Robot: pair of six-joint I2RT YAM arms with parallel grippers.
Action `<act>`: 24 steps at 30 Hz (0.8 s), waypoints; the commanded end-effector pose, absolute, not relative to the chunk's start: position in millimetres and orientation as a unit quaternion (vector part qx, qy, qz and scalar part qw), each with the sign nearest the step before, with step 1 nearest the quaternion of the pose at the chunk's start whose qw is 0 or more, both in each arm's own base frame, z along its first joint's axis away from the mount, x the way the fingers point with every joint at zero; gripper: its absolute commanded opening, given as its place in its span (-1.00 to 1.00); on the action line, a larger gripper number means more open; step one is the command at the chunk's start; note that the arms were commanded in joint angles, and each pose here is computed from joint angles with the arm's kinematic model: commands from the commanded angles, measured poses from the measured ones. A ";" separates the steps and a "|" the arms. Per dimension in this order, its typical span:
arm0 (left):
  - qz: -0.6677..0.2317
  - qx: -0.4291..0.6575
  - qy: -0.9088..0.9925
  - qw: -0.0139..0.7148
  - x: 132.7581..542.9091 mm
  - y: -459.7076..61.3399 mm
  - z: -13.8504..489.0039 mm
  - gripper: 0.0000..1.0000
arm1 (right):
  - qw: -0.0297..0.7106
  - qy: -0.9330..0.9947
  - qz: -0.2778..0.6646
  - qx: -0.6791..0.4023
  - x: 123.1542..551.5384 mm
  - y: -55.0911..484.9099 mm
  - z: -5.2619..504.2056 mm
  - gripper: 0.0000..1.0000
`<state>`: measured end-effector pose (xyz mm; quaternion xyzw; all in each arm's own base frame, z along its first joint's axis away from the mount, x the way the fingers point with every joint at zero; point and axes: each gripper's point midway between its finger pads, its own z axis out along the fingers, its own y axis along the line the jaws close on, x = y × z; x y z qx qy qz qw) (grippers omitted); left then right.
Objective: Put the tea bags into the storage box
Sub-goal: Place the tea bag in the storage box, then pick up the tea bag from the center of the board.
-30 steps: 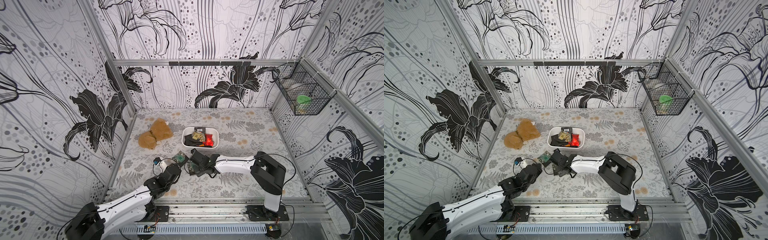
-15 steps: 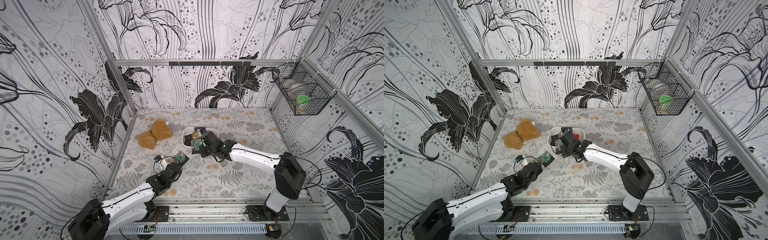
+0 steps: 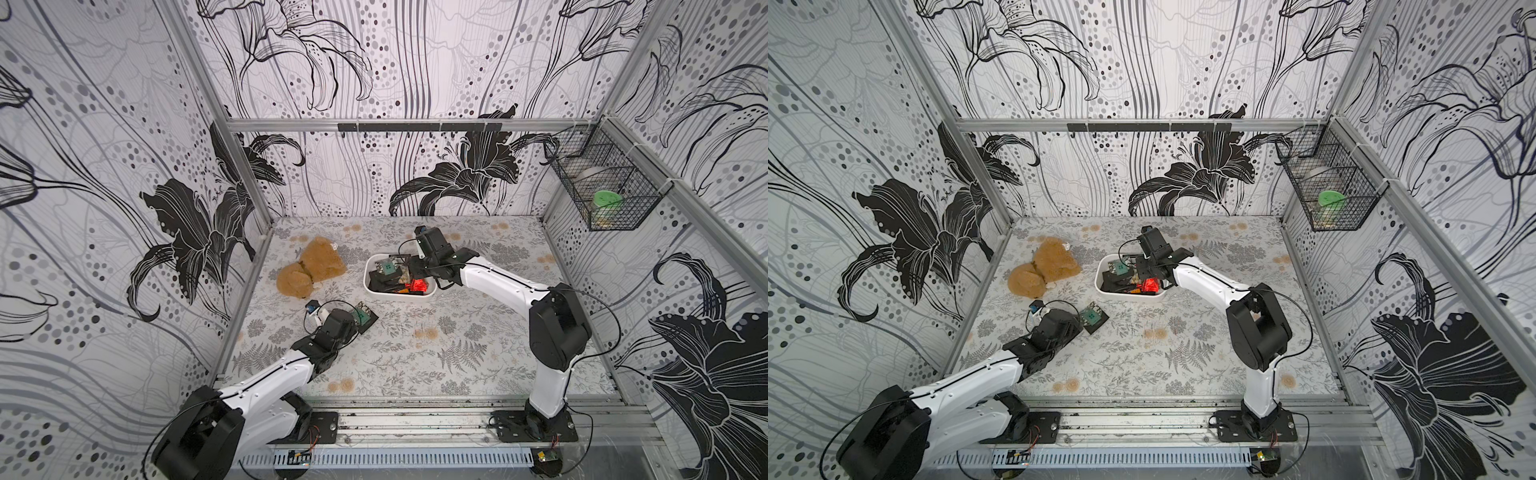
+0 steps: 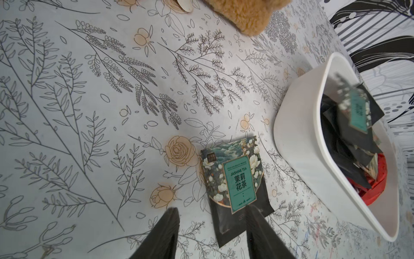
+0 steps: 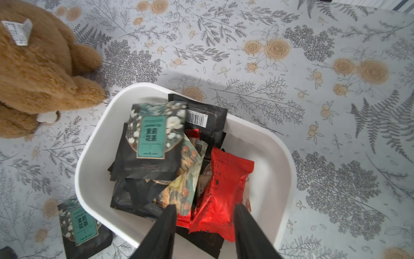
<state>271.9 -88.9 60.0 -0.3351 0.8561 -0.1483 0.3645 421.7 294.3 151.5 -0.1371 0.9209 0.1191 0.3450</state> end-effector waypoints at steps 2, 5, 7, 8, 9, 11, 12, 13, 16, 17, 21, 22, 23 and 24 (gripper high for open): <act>-0.171 -0.320 0.854 0.372 285.7 -94.9 72.7 0.07 | 0.347 0.917 0.130 -0.148 407.7 289.2 160.5 -0.08; -0.173 -0.332 0.849 0.374 286.9 -87.8 72.9 0.11 | 0.343 0.906 0.168 -0.182 385.0 303.2 163.9 -0.08; -0.178 -0.338 0.845 0.374 287.3 -84.0 73.0 0.15 | 0.339 0.897 0.179 -0.220 364.3 319.7 163.1 -0.07; -0.183 -0.339 0.843 0.375 288.0 -83.6 73.9 0.17 | 0.337 0.893 0.182 -0.235 354.5 327.9 161.7 -0.07; -0.185 -0.340 0.842 0.376 288.6 -82.0 73.4 0.18 | 0.334 0.889 0.189 -0.250 342.6 338.0 159.3 -0.11; -0.194 -0.341 0.842 0.371 290.1 -82.3 72.7 0.18 | 0.323 0.877 0.219 -0.279 319.8 360.3 155.0 -0.21; -0.198 -0.340 0.843 0.367 290.9 -82.7 71.5 0.18 | 0.315 0.872 0.233 -0.293 308.2 371.7 151.1 -0.25; -0.201 -0.341 0.843 0.364 291.5 -82.8 70.1 0.18 | 0.309 0.868 0.240 -0.306 298.4 382.7 148.0 -0.29; -0.206 -0.345 0.844 0.356 293.0 -80.7 63.9 0.18 | 0.294 0.864 0.236 -0.333 277.5 407.9 137.0 -0.43; -0.208 -0.346 0.844 0.353 293.6 -80.1 62.5 0.18 | 0.291 0.864 0.237 -0.336 273.8 414.1 134.3 -0.45; -0.212 -0.344 0.846 0.348 297.4 -77.7 57.7 0.20 | 0.267 0.872 0.236 -0.337 269.5 431.9 110.5 -0.52; -0.211 -0.344 0.846 0.349 299.1 -76.9 57.2 0.21 | 0.263 0.874 0.232 -0.336 270.6 434.7 104.1 -0.54; -0.210 -0.342 0.847 0.349 300.3 -76.3 56.7 0.21 | 0.260 0.876 0.231 -0.334 272.1 437.4 98.9 -0.58; -0.208 -0.339 0.849 0.347 301.7 -75.7 54.8 0.22 | 0.256 0.880 0.226 -0.331 274.4 439.0 92.5 -0.61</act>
